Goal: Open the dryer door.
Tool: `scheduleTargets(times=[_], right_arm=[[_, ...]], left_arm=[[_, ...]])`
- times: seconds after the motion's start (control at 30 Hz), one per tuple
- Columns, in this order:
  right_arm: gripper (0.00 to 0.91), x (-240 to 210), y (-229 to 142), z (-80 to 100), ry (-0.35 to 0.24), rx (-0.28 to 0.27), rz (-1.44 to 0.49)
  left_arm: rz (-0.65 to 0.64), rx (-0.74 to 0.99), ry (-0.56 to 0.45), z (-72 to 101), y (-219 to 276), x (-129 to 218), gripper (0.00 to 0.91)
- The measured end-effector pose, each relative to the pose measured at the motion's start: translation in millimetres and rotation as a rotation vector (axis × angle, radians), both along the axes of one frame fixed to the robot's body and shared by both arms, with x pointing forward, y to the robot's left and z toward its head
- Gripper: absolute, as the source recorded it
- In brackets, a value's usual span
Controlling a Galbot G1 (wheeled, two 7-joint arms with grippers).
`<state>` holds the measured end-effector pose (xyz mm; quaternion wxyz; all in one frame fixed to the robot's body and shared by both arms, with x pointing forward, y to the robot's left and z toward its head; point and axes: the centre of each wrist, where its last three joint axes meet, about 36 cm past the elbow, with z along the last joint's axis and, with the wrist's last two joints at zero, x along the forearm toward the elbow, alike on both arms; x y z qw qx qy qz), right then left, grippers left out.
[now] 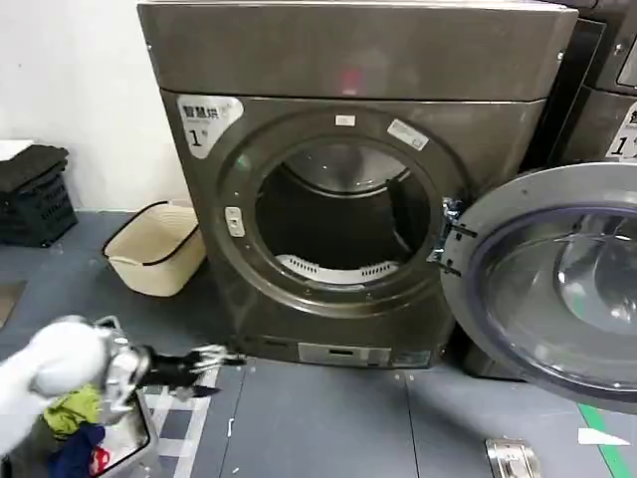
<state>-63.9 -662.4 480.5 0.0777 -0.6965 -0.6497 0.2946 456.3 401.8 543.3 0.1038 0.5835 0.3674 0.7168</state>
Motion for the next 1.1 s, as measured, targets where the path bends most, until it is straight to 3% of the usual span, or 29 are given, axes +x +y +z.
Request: scheduleTargets(times=[0.13,0.3,0.63,1.1], right_arm=[[0.907,10.5,-0.4,-4.6,-0.068,0.018,0.050],[0.907,20.4,0.5,-8.6,-0.148,0.012,0.099],[0.907,34.4,5.6,-17.1,-0.178,0.022,0.136],[0.907,39.5,10.5,-26.1,-0.178,0.033,0.159]], left_arm=[[-0.050,0.151,-0.044,17.5,28.3,-7.1,0.907],[-0.014,0.356,-0.134,42.3,53.6,-10.4,0.907],[-0.019,0.671,-0.288,58.7,76.0,-11.8,0.907],[-0.036,0.810,-0.348,64.3,82.0,-12.0,0.907]])
